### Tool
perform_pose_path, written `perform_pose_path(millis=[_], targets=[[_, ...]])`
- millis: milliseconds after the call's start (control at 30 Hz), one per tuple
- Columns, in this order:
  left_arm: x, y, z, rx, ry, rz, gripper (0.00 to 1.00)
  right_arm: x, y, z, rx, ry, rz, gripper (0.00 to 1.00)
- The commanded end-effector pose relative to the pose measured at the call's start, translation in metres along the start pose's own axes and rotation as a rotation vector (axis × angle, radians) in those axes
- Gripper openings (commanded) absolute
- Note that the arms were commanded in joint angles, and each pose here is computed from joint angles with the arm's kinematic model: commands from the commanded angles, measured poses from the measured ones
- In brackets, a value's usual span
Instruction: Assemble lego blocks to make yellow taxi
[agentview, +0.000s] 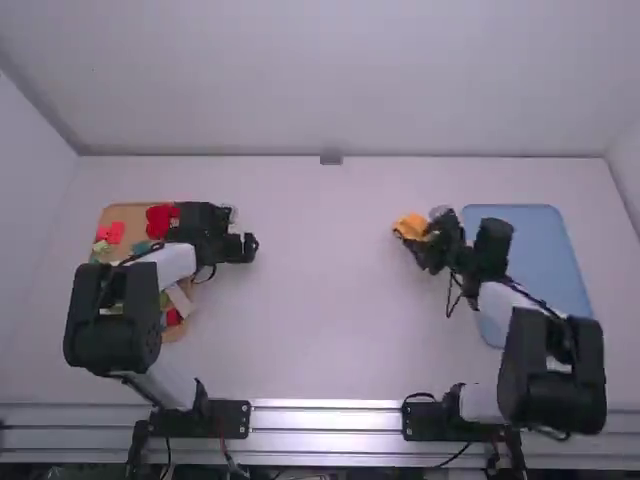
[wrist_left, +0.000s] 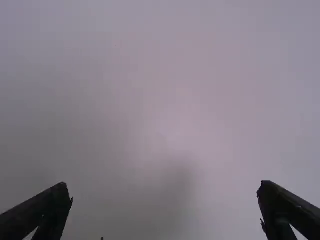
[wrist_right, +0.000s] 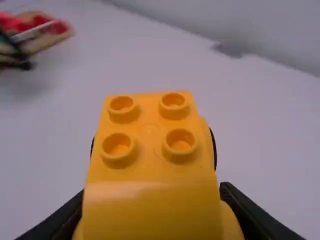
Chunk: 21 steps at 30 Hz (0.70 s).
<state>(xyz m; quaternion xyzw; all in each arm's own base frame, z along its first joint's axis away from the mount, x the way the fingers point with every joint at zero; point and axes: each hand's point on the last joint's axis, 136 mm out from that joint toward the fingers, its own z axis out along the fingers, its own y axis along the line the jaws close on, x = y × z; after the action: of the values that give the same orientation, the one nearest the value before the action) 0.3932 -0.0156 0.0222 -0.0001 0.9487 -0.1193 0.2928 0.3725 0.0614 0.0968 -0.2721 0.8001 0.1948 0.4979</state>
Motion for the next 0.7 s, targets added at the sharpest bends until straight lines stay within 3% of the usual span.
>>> perform_pose_path(millis=[0, 100, 233, 433, 533, 567, 667], targets=[[0.001, 0.007, 0.0, -0.07, -0.004, -0.043, 0.99, 0.016, -0.054, -0.036, 0.281, 0.071, 0.025, 0.38], [-0.003, 0.006, 0.0, -0.067, -0.019, -0.059, 0.99, 0.043, -0.115, -0.089, 0.583, 0.1, 0.204, 0.38], [-0.008, 0.005, 0.0, -0.064, -0.041, -0.146, 0.99, 0.081, -0.152, -0.131, 0.755, 0.12, 0.386, 0.41], [-0.008, 0.001, 0.001, -0.059, -0.042, -0.142, 0.99, 0.13, -0.178, -0.146, 0.799, 0.189, 0.605, 0.42], [-0.01, -0.002, 0.001, -0.067, -0.048, -0.121, 0.99, 0.146, -0.185, -0.145, 0.773, 0.252, 0.681, 0.69], [-0.011, -0.005, 0.0, -0.07, -0.05, -0.092, 0.99, 0.147, -0.187, -0.146, 0.764, 0.282, 0.708, 0.96], [-0.016, -0.015, -0.006, -0.092, -0.067, -0.036, 0.99, 0.139, -0.188, -0.15, 0.766, 0.366, 0.74, 0.99]])
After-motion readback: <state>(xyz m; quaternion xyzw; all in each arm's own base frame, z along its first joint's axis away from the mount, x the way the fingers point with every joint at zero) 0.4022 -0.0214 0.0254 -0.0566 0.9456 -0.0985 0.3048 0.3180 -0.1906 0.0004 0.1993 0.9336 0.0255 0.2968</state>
